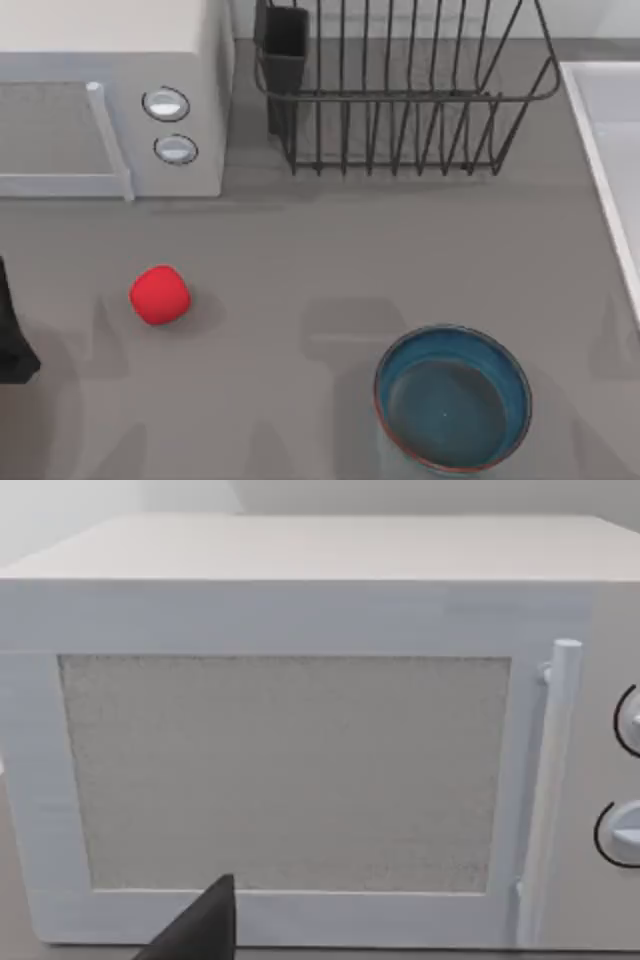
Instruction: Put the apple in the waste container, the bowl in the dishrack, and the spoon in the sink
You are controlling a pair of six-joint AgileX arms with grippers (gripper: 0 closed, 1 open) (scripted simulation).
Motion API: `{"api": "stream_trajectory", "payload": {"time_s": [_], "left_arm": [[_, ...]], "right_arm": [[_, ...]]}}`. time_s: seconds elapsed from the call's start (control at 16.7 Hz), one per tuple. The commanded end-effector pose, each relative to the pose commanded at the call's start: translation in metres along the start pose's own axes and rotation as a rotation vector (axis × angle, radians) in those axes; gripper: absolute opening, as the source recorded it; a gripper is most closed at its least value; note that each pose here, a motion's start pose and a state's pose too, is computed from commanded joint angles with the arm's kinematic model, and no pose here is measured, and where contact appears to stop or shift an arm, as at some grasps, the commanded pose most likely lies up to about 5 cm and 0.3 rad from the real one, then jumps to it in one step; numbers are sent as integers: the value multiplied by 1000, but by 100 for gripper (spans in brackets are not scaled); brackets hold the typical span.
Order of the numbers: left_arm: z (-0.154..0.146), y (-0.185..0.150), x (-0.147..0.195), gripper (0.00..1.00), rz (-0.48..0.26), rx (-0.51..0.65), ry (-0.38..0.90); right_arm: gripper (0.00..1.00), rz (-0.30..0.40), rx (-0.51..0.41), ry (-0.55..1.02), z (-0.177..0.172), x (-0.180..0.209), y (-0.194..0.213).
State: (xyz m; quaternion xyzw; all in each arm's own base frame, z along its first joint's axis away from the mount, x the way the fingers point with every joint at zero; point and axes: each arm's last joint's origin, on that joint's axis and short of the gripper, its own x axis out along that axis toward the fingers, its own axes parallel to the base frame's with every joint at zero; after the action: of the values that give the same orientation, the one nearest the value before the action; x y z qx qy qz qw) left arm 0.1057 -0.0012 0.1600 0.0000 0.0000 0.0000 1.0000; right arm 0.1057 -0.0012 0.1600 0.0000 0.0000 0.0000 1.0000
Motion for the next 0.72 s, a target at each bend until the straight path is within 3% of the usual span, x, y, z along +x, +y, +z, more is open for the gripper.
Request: {"api": "stream_trajectory", "payload": {"time_s": [0.36, 0.54, 0.72], "left_arm": [[12, -5, 3, 100, -50, 40, 75], [25, -12, 12, 100, -122, 113, 237], [34, -23, 30, 100, -217, 223, 484]], "right_arm": [[100, 0, 0, 0, 0, 0, 0], [100, 0, 0, 0, 0, 0, 0], [100, 0, 0, 0, 0, 0, 0]]}}
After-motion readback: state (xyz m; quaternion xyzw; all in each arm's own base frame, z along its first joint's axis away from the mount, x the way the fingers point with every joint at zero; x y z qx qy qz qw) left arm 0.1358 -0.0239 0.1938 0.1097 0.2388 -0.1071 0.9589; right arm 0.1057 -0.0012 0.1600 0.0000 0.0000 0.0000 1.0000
